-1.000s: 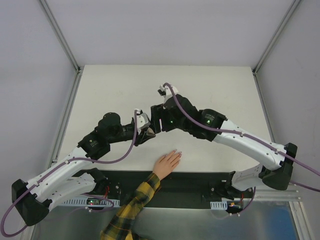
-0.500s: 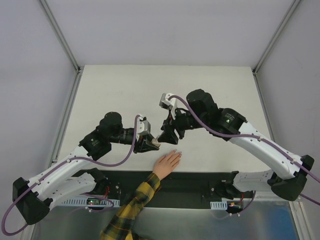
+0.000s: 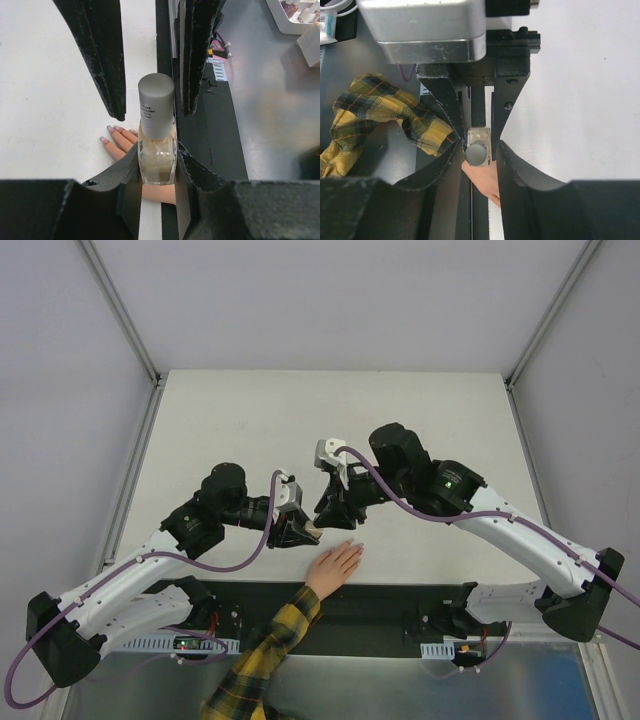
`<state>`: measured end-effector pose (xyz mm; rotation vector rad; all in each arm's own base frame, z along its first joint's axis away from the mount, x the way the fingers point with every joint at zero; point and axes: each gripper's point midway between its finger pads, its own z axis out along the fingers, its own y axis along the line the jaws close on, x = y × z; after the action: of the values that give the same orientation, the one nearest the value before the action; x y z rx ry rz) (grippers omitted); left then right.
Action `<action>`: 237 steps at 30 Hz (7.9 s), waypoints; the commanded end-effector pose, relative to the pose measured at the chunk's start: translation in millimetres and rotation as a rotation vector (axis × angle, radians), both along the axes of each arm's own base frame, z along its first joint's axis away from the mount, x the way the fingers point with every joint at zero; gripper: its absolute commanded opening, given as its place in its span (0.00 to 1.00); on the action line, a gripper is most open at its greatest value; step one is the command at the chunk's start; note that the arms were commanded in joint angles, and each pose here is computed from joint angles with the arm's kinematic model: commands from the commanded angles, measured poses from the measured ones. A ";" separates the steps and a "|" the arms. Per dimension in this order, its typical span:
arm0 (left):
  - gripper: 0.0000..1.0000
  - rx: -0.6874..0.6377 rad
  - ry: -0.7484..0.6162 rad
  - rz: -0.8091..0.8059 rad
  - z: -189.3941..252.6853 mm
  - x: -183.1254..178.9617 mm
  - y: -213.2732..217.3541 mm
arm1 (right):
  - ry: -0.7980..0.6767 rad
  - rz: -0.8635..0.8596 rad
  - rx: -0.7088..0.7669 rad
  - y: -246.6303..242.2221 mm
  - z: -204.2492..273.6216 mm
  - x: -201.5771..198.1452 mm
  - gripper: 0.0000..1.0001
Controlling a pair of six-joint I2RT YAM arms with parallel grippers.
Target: Paint the nails
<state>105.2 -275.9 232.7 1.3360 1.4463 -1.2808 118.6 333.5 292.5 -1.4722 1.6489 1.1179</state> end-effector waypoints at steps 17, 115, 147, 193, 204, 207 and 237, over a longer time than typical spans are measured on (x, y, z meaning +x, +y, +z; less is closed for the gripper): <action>0.00 -0.042 -0.133 0.187 25.5 34.7 0.4 | 0.046 0.090 0.036 7.9 1.9 -14.5 0.01; 0.00 -0.030 -0.277 0.515 34.8 81.9 28.6 | -0.030 -0.853 0.060 -4.8 22.2 47.6 0.49; 0.00 -0.082 -0.117 0.054 31.1 10.0 -3.2 | -0.063 -0.136 -0.014 8.7 11.7 0.0 0.36; 0.00 -0.043 -0.268 0.431 34.1 69.5 21.2 | 0.055 -0.661 0.035 -4.4 17.8 34.7 0.68; 0.00 -0.054 -0.207 0.265 28.7 45.0 6.8 | 0.023 -0.419 0.032 13.6 16.5 19.8 0.45; 0.00 -0.058 -0.197 0.237 28.6 40.5 5.1 | 0.007 -0.414 0.025 11.5 15.5 20.9 0.38; 0.00 -0.019 -0.285 0.611 30.9 96.3 36.5 | -0.115 -1.275 0.023 -4.0 -0.9 64.2 0.00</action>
<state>171.6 -250.9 226.6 1.0881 1.5424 -0.7947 163.1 356.5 281.0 -0.5281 1.9701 0.5416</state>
